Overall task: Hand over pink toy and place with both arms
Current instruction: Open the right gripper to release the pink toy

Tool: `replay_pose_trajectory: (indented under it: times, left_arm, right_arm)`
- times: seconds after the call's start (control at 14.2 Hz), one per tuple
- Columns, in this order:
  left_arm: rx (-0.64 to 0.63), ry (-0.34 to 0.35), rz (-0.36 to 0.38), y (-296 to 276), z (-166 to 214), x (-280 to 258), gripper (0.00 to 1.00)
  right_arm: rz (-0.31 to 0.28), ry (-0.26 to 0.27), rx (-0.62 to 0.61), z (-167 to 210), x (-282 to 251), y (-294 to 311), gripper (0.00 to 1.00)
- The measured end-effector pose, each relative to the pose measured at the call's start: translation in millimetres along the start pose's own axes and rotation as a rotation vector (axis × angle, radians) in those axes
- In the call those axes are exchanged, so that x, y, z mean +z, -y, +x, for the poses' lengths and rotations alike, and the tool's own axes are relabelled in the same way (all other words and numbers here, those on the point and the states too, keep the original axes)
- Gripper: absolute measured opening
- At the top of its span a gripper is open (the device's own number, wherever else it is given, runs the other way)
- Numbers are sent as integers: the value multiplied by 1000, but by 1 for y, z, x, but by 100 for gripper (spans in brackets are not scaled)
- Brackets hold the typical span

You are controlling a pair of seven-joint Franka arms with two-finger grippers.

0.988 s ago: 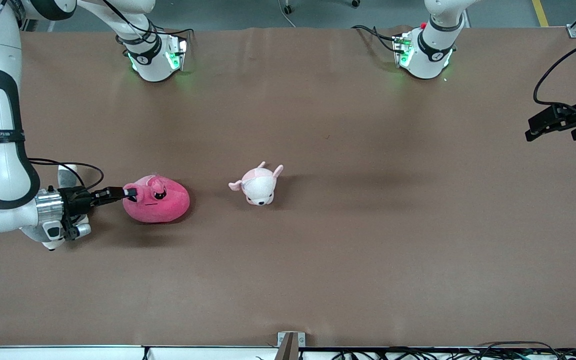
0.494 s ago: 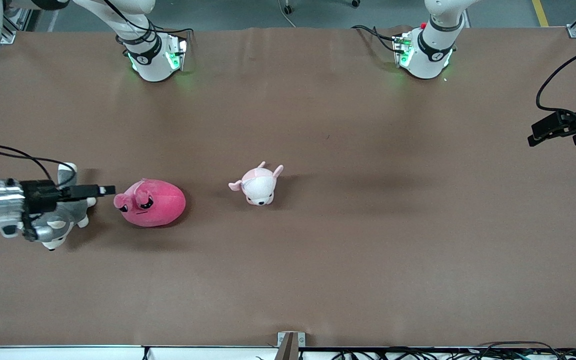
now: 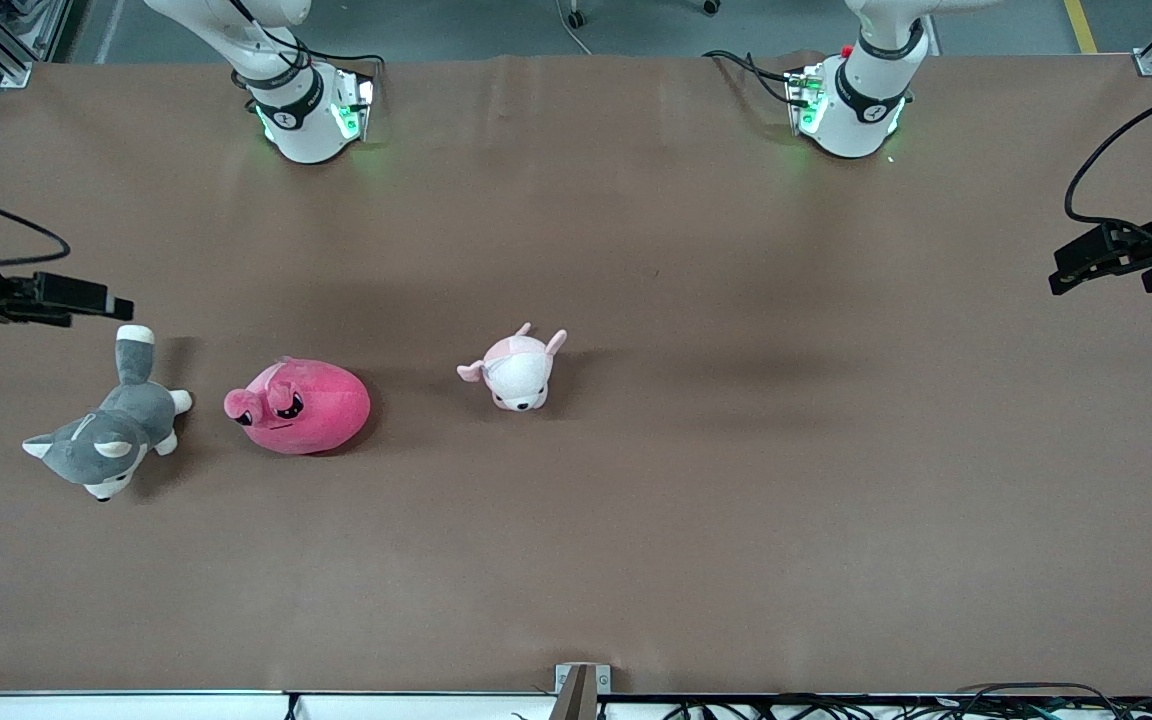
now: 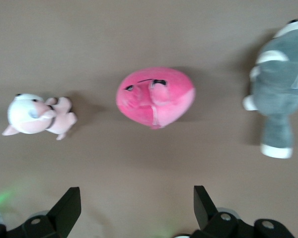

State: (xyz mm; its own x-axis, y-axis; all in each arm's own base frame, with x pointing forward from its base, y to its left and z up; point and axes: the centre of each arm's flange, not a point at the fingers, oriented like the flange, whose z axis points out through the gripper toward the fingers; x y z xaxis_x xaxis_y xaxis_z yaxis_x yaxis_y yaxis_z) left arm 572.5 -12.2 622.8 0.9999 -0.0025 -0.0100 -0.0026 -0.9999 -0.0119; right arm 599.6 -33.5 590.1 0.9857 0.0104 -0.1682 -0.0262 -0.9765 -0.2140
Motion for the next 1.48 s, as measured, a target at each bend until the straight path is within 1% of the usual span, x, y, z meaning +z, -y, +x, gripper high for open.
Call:
replay_pose_trajectory:
  times: [0.07, 0.21, 0.28, 0.42, 0.49, 0.56, 0.78, 0.85, 0.92, 1.06, 1.34, 1.48]
  left_arm:
    - [2, 0, 2, -2, 0, 0, 100]
    - [2, -2, 4, -2, 0, -1, 100]
    - [0, -4, 4, -1, 0, -2, 100]
    - [-3, -6, 4, 1, 0, -3, 100]
    - [-5, -7, 5, 1, 0, -3, 100]
    - [-5, -7, 5, 1, 0, -3, 100]
    - [-5, -7, 5, 1, 0, -3, 100]
    - [-5, -7, 5, 1, 0, -3, 100]
    - [-5, -7, 5, 1, 0, -3, 100]
    - [-5, -8, 5, 1, 0, -4, 100]
    - [-13, -8, 4, 6, 0, -4, 100]
    - [-16, -8, 1, 8, 0, -4, 100]
  right_arm:
    - [-36, -22, -6, -4, -9, 4, 100]
    - [-89, -79, -9, -7, -31, 5, 100]
    - [-119, -98, -4, -8, -39, 3, 100]
    - [-192, -148, -3, -4, -48, 2, 100]
    - [-211, -167, -7, -1, -48, 5, 100]
    - [-218, -176, -4, 1, -48, 9, 100]
    - [-219, -180, 3, 2, -46, 9, 100]
    - [-219, -190, 3, 3, -46, 8, 100]
    - [-220, -211, 1, 3, -44, 8, 100]
    - [-222, -234, 1, -4, -38, 7, 100]
    - [-227, -246, 0, -23, -41, 10, 100]
    - [-228, -249, -1, -26, -43, 11, 100]
